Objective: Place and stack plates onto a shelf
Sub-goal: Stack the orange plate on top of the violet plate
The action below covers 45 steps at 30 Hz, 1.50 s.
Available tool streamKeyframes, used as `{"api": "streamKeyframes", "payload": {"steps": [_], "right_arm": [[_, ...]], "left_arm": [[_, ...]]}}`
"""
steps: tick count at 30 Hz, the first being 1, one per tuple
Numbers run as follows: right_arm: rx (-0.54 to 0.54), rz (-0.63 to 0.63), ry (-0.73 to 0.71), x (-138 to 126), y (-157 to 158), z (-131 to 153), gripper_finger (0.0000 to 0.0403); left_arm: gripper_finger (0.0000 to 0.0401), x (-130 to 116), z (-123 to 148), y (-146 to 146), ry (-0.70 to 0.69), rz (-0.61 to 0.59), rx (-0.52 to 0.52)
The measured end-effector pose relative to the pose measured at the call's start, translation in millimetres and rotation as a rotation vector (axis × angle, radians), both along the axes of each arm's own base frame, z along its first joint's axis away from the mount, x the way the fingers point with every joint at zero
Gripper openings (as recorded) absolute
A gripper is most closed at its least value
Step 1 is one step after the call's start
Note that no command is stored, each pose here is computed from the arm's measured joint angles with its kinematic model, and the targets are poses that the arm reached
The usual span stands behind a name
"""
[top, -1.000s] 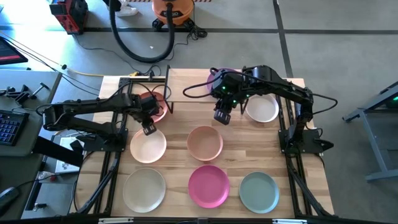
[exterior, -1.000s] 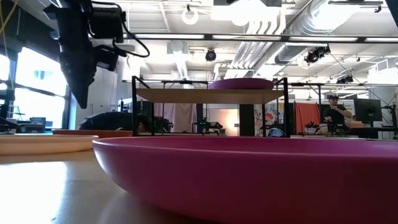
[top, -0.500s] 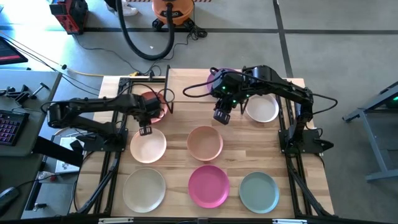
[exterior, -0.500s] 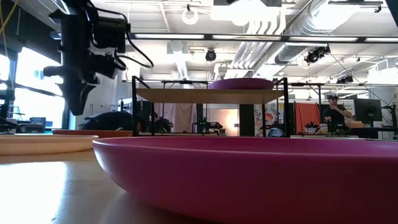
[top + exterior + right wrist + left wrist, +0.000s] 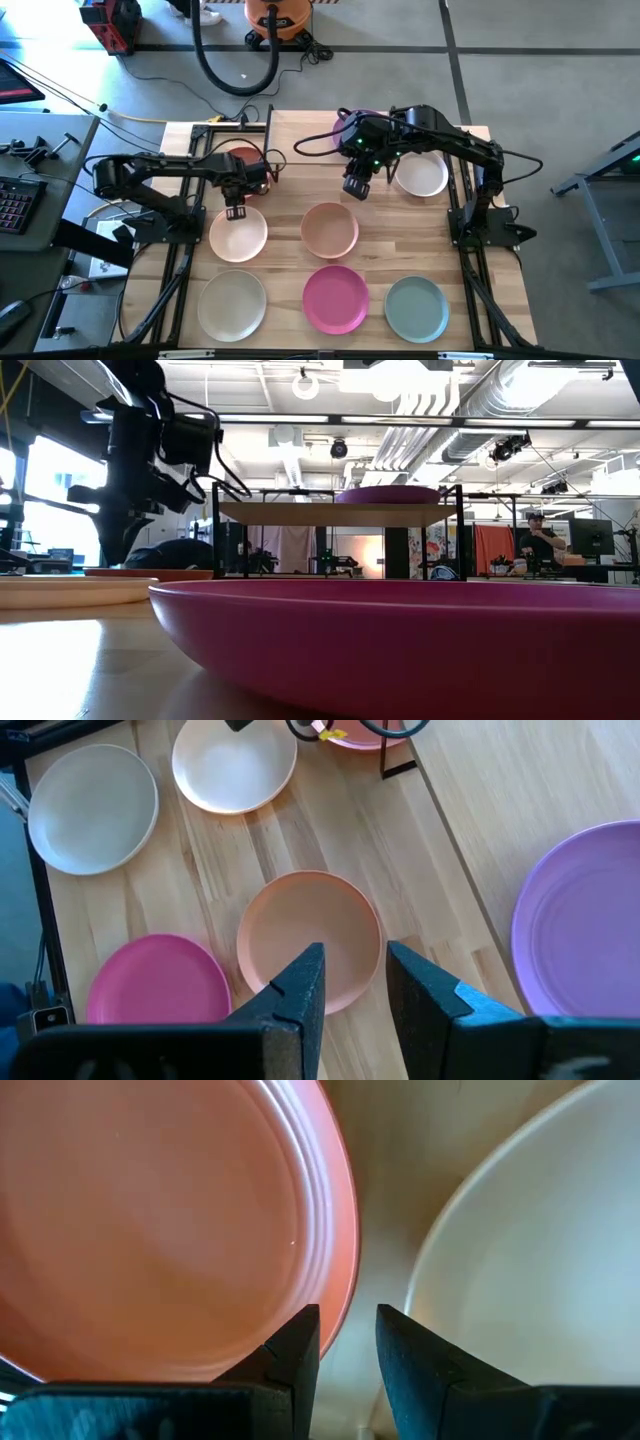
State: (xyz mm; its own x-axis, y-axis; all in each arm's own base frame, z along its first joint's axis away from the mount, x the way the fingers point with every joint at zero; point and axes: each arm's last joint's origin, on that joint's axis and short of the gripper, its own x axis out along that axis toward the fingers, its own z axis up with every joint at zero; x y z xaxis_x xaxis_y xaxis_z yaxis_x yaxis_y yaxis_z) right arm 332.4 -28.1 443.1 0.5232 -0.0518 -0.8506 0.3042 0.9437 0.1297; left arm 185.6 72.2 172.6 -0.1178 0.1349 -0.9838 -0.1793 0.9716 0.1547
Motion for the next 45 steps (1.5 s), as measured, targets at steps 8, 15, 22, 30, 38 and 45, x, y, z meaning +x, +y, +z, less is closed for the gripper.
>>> {"api": "streamKeyframes", "payload": {"steps": [8, 15, 22, 30, 38, 45], "right_arm": [[0.0, 0.0, -0.005, 0.4, -0.2, 0.2, 0.0087], [-0.001, 0.0, -0.006, 0.5, -0.2, 0.4, 0.0087], [-0.001, 0.0, -0.008, 0.6, -0.2, 0.4, 0.0087], [0.001, -0.002, -0.008, 0.6, -0.2, 0.4, 0.0087], [0.001, -0.002, -0.008, 0.6, -0.2, 0.4, 0.0087], [-0.001, 0.0, -0.008, 0.6, -0.2, 0.4, 0.0087]], "left_arm": [[0.009, 4.4, -5.7, 2.5, 0.01, 0.003, 0.029], [0.009, 7.1, -12.4, 5.0, 0.031, 0.006, 0.019], [0.009, 9.2, -20.7, 9.0, 0.066, 0.022, 0.024], [0.0085, 10.2, -22.8, 9.4, 0.068, 0.031, 0.024], [0.0018, 7.4, -22.3, 8.5, 0.1, 0.028, 0.021], [0.0004, 6.7, -22.2, 8.6, 0.109, 0.029, 0.025]]}}
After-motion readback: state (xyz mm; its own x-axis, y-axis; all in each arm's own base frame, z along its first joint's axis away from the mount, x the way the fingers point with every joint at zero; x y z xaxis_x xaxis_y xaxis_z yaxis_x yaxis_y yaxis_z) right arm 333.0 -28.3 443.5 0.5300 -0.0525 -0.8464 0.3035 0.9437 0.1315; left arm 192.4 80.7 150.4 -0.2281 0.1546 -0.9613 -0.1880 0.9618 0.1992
